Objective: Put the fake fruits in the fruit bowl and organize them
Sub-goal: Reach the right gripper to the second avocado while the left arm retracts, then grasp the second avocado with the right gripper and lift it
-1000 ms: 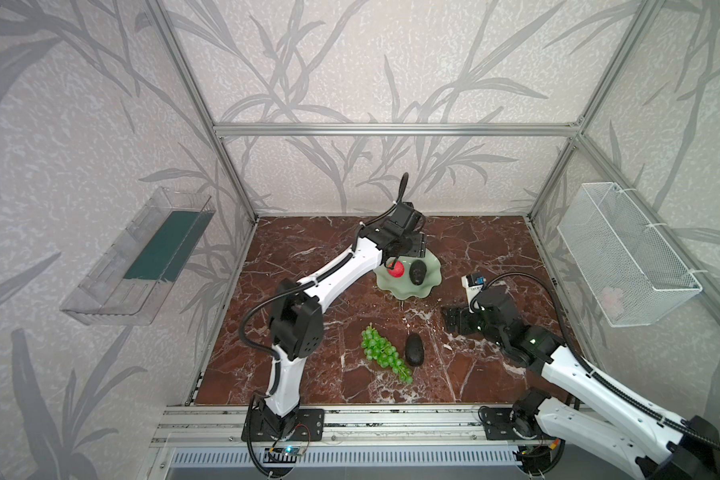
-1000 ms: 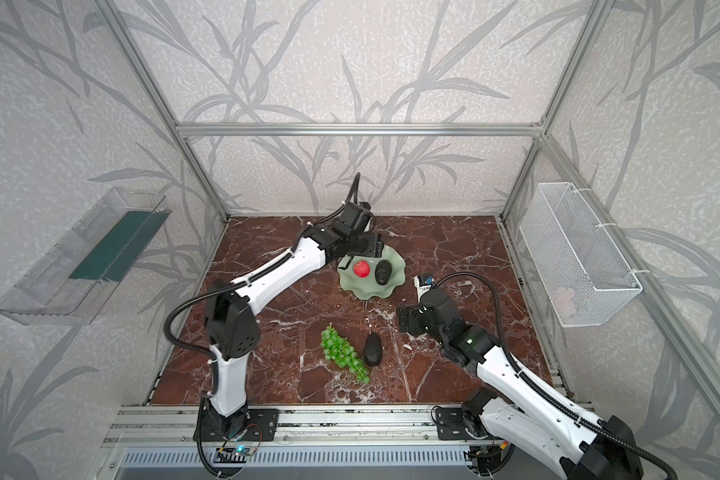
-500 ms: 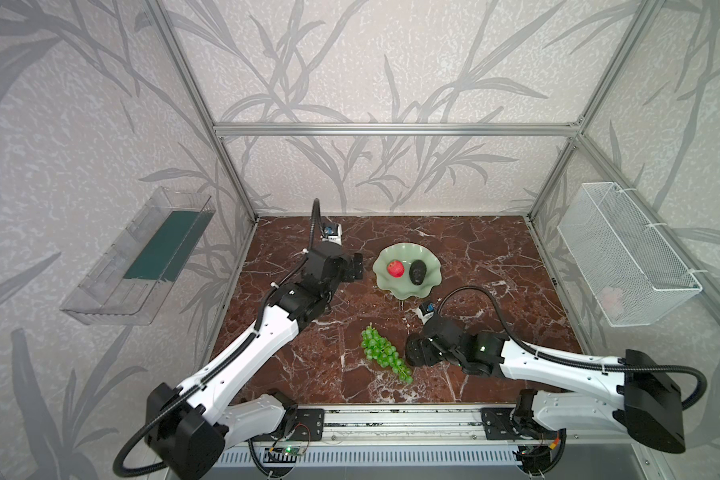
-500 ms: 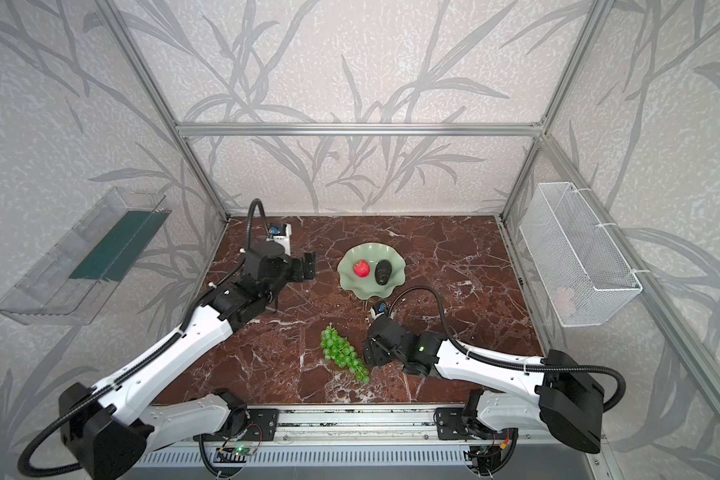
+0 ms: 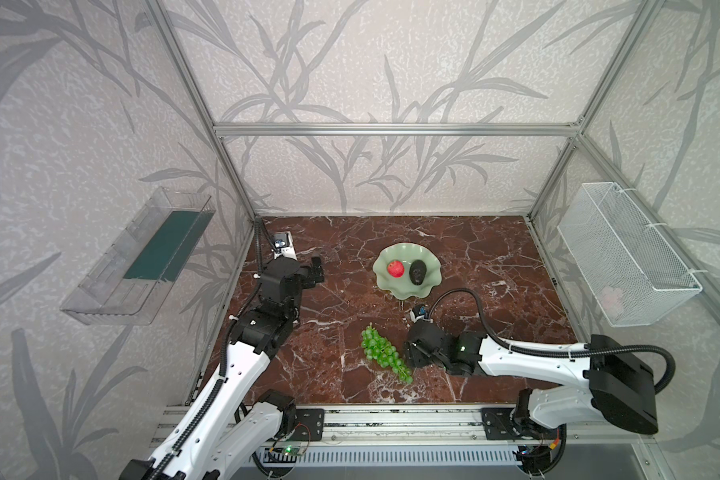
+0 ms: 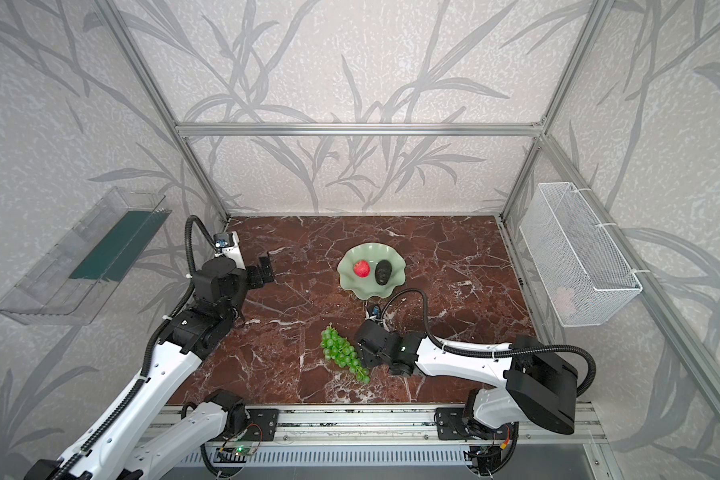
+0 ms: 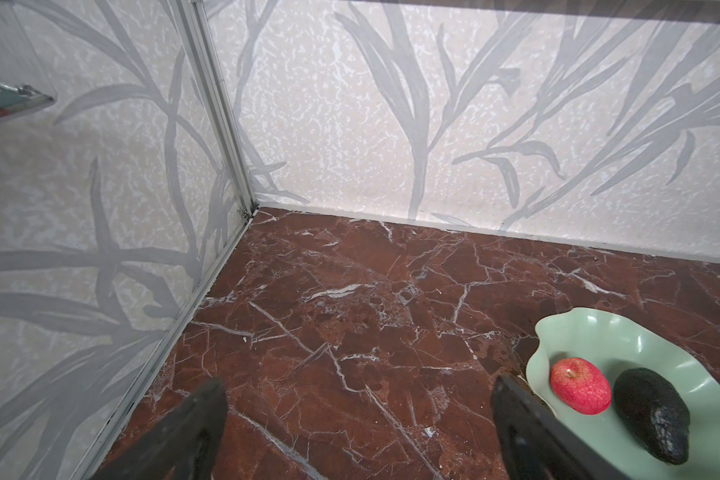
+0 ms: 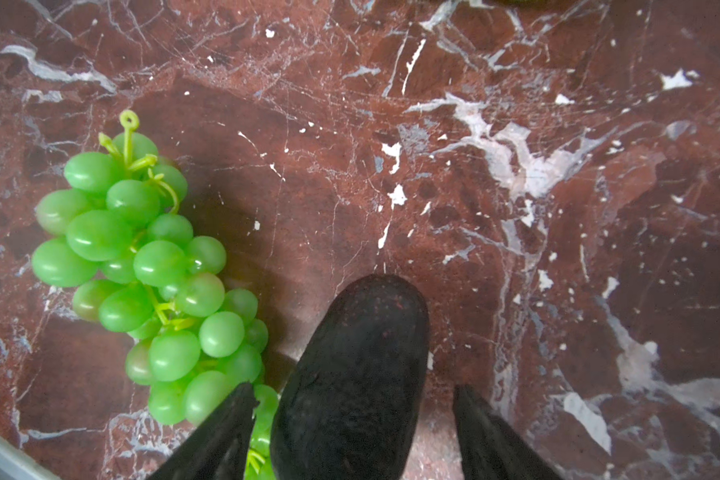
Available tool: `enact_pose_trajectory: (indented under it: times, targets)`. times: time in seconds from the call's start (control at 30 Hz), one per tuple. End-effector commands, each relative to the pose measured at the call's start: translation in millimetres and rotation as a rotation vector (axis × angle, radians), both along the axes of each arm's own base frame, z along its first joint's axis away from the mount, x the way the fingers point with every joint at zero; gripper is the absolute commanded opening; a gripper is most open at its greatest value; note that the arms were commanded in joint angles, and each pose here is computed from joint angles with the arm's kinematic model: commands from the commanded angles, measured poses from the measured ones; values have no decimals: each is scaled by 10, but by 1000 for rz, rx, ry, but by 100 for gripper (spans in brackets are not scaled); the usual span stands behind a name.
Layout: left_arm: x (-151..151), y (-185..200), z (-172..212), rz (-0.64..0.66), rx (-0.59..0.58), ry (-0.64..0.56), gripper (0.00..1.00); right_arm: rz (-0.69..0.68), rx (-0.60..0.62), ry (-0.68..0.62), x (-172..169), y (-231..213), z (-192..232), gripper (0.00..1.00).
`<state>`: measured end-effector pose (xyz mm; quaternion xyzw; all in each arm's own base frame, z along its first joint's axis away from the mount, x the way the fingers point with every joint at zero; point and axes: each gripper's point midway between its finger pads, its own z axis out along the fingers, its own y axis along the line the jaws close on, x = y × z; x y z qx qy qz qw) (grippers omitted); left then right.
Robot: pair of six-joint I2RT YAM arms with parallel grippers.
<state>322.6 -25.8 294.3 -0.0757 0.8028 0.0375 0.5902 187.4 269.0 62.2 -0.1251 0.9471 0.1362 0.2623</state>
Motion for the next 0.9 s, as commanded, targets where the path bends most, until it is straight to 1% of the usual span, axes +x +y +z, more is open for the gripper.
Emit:
enact_pose_trajectory:
  times: [0.0,0.1,0.23,0.37,0.43,0.53,0.7,0.83,0.87]
  targets:
    - [2,40,-162,-2,31,44,99,-31,-5,-4,30,8,-85,70]
    - [-17,73,-246,9,23,55,99,-32,-13,14,25,38,-150,65]
    - [-30,96,-227,15,21,44,99,-33,-12,23,29,72,-196,60]
    - [-43,132,-238,27,24,48,99,-30,-36,20,37,53,-195,49]
    - [-49,135,-248,29,22,50,99,-30,-39,2,55,36,-135,45]
    - [-50,148,-243,33,19,47,99,-41,-47,-55,118,-35,11,42]
    - [-52,156,-243,36,11,47,99,-45,-46,-137,210,-163,348,40]
    - [-58,163,-236,38,6,43,99,-48,-5,-194,354,-235,694,40]
    - [-58,169,-234,40,5,42,99,-25,7,-216,379,-208,787,40]
